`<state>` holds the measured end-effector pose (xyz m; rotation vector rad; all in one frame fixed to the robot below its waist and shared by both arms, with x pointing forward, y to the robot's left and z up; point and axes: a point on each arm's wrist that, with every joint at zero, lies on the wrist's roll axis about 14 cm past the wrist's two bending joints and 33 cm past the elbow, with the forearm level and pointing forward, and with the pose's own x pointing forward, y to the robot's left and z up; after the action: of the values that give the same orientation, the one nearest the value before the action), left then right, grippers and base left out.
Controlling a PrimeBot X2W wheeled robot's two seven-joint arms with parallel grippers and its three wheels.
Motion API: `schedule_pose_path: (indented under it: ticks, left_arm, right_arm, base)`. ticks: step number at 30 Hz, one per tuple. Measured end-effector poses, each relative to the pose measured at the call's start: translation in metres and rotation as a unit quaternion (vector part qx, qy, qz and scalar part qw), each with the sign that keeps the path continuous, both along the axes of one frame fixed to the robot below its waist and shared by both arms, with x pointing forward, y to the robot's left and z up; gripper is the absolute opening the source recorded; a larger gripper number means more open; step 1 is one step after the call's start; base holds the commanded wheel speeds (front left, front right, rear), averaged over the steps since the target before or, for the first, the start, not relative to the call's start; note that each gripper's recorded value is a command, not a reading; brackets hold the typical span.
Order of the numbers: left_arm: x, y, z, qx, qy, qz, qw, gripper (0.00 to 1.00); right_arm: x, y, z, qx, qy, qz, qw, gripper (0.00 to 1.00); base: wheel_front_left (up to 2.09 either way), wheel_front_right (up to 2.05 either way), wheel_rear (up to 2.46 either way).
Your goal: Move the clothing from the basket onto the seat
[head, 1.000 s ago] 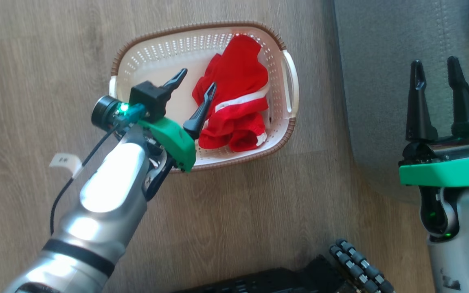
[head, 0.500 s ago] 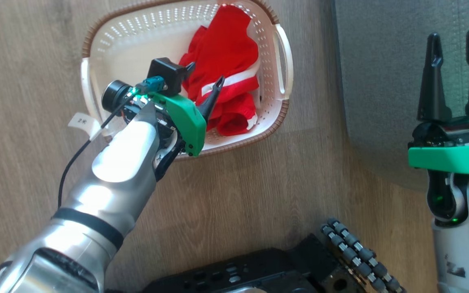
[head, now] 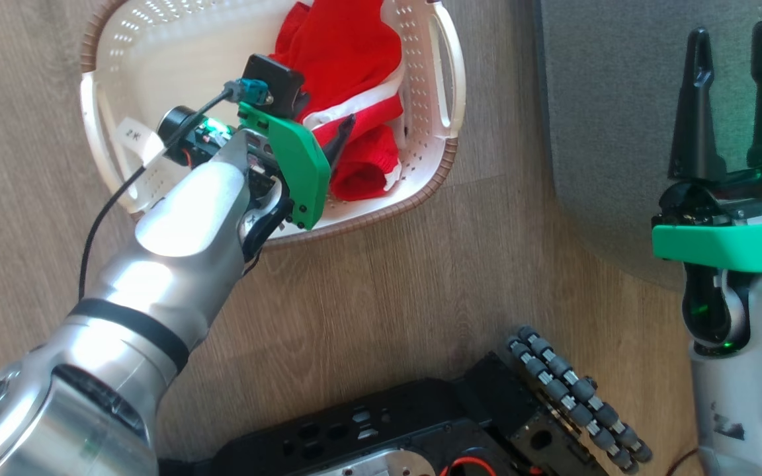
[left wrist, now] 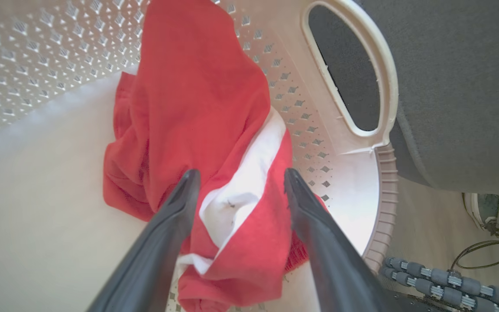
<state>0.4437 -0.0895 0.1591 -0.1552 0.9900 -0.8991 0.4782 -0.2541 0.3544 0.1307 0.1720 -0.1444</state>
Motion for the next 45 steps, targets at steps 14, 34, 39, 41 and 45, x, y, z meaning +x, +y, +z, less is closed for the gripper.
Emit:
schedule_pose_path:
  ticks: [14, 34, 39, 41, 45]
  left_arm:
    - [-0.013, 0.000, -0.038, 0.048, 0.068, -0.049, 0.995, 1.00]
    - [-0.019, -0.002, -0.033, 0.060, 0.093, -0.088, 0.990, 0.00]
    - [-0.012, 0.000, -0.024, 0.051, 0.091, -0.066, 0.992, 0.00]
    - [-0.008, 0.002, -0.018, 0.050, 0.083, -0.063, 0.993, 0.00]
    - [0.002, 0.005, -0.003, 0.044, 0.054, -0.056, 0.996, 0.00]
  right_arm:
    - [-0.004, -0.001, -0.017, -0.007, 0.024, 0.001, 1.000, 1.00]
    - [-0.007, 0.000, -0.016, -0.004, 0.028, 0.001, 1.000, 1.00]
    - [-0.004, 0.003, -0.010, 0.001, 0.019, 0.003, 1.000, 1.00]
    - [-0.004, 0.004, -0.007, 0.003, 0.016, 0.004, 1.000, 1.00]
    - [-0.002, 0.007, 0.004, 0.007, 0.003, 0.006, 1.000, 1.00]
  base:
    - [0.00, 0.00, 0.00]
    - [0.00, 0.00, 0.00]
    - [0.00, 0.00, 0.00]
    - [0.00, 0.00, 0.00]
    - [0.00, 0.00, 0.00]
